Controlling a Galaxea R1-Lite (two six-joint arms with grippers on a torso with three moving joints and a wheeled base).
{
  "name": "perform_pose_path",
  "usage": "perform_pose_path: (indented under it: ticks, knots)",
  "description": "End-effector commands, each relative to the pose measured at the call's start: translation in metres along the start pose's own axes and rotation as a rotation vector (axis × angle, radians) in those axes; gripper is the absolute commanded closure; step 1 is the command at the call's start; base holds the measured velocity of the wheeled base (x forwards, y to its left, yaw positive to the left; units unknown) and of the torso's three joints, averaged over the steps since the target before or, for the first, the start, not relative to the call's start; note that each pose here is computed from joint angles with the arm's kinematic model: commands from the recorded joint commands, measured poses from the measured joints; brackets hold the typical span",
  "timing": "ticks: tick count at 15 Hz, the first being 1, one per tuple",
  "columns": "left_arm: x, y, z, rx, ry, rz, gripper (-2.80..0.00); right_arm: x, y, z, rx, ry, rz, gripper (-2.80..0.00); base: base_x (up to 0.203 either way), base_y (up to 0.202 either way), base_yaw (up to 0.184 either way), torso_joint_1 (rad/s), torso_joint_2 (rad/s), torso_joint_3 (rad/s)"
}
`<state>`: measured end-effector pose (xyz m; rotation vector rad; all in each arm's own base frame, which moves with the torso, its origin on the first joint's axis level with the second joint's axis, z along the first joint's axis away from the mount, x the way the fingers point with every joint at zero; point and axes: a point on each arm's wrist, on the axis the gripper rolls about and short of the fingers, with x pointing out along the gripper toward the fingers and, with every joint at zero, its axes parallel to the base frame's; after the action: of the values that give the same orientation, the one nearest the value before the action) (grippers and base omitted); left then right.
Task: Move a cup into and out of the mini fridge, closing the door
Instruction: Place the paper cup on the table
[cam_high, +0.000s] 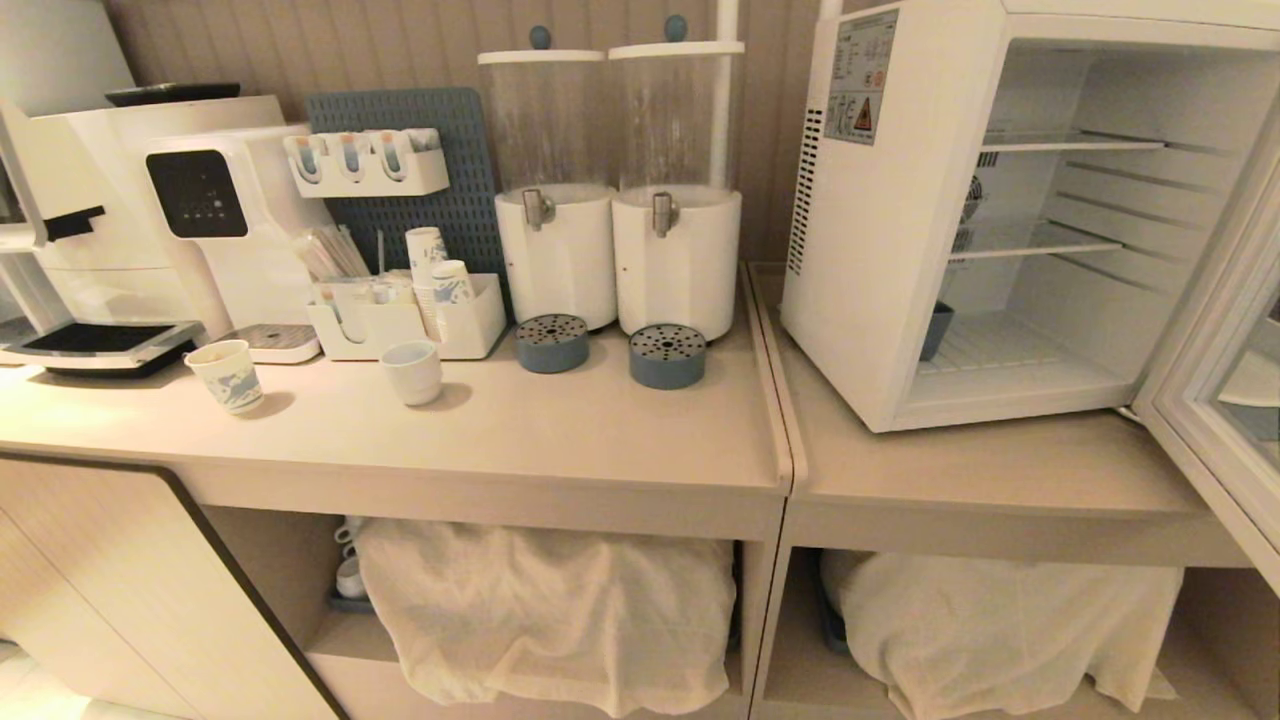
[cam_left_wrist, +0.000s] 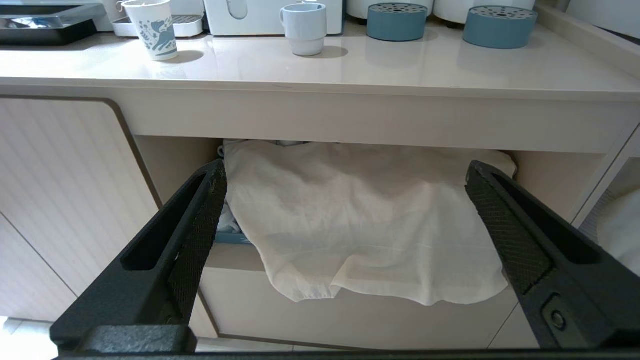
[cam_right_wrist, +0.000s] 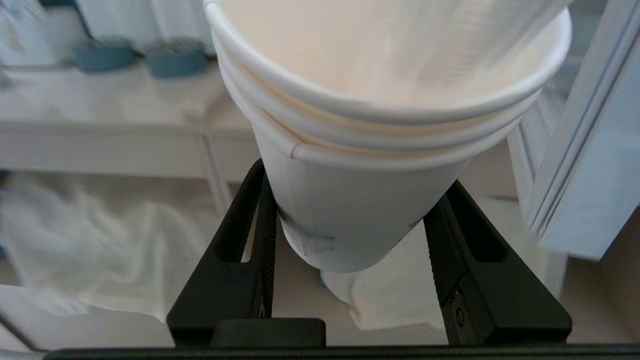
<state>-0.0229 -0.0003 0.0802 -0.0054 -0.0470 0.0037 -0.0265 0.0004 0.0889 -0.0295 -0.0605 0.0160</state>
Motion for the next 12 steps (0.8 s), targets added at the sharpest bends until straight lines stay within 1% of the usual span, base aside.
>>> perform_pose_path:
  ticks: [1,6,8,12]
  knots:
    - [0.0010,0.0000,-0.0044,0.001,0.016,0.001,-2.80,0.0028,0.0003,-0.0150,-0.015,0.074,0.001,0.00,0.000,0.000,0.000,0.000,0.00,0.000]
    - [0.0010,0.0000,-0.0044,0.007,0.016,0.001,-2.80,0.0030,0.0003,-0.0142,-0.021,0.063,0.001,0.00,0.001,0.011,-0.001,0.000,0.00,0.000]
    - [0.0010,0.0000,-0.0043,0.009,0.016,0.001,-2.80,0.0030,0.0003,-0.0141,-0.019,0.062,0.001,0.00,0.002,0.129,-0.003,0.003,0.00,0.001]
    - [0.0010,0.0000,-0.0042,0.006,0.015,0.001,-2.80,0.0029,0.0003,-0.0139,-0.021,0.059,0.001,0.00,0.000,0.193,0.000,0.002,0.00,0.003]
